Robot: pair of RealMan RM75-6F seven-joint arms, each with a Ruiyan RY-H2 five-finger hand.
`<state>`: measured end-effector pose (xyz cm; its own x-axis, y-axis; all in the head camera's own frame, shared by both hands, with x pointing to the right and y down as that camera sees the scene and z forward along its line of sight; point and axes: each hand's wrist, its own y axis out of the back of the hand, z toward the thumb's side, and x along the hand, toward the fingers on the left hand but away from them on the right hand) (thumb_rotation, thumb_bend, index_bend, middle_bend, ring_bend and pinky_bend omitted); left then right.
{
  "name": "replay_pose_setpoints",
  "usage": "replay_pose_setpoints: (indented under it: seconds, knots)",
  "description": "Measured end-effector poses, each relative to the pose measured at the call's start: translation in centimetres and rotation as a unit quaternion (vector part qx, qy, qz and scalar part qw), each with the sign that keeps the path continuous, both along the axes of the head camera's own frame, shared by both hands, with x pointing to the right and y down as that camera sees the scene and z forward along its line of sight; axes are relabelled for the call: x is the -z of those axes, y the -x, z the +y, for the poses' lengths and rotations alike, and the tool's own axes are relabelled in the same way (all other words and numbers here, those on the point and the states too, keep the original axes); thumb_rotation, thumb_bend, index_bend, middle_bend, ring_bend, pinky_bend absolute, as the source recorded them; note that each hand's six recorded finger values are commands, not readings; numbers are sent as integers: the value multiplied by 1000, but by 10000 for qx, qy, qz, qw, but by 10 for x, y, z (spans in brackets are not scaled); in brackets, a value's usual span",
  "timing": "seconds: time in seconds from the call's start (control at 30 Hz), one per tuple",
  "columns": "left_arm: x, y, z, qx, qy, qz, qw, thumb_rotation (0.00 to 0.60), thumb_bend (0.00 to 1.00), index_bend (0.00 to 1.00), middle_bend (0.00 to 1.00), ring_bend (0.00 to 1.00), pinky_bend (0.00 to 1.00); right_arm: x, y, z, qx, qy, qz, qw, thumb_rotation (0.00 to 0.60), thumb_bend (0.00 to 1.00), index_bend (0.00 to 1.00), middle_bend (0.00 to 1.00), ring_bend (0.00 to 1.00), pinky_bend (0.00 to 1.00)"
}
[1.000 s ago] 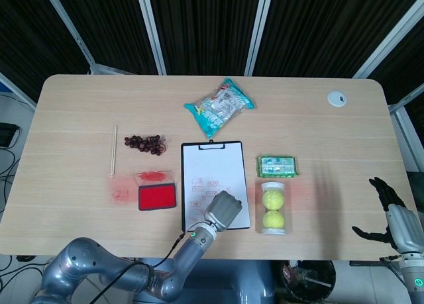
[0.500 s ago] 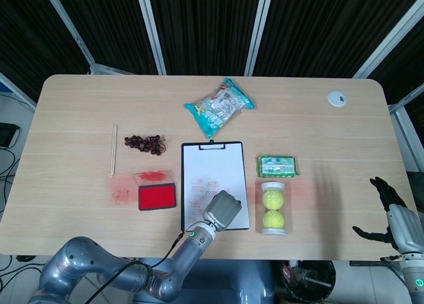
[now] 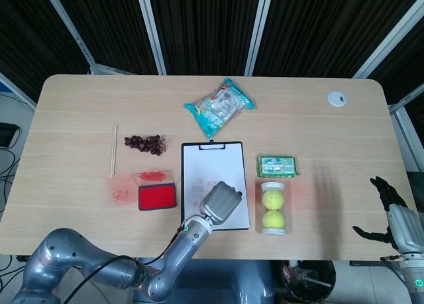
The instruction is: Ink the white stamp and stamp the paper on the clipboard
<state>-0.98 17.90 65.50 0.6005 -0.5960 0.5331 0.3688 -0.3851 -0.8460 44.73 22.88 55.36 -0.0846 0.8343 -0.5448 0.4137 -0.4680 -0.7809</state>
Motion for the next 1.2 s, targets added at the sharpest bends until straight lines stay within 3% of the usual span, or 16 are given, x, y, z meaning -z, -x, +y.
replay_pose_setpoints:
  seconds: [0.33, 0.57, 0.87, 1.2]
  knots:
    - [27, 40, -18, 196, -169, 40, 9997, 600, 423, 716, 772, 955, 1000, 0, 1, 0, 51, -35, 60, 10000, 600, 152, 0, 0, 0, 135]
    - [39, 103, -21, 418, -237, -113, 9988, 600, 422, 703, 763, 954, 1000, 1, 2, 0, 112, -62, 111, 9999, 600, 152, 0, 0, 0, 135]
    - [27, 209, -12, 894, -161, -584, 9941, 600, 422, 680, 744, 954, 1000, 2, 4, 1, 208, -118, 199, 9995, 600, 152, 0, 0, 0, 135]
    - [5, 297, -11, 1414, -56, -969, 9852, 600, 420, 663, 726, 951, 1000, 3, 4, 2, 241, -138, 255, 9993, 600, 153, 0, 0, 0, 135]
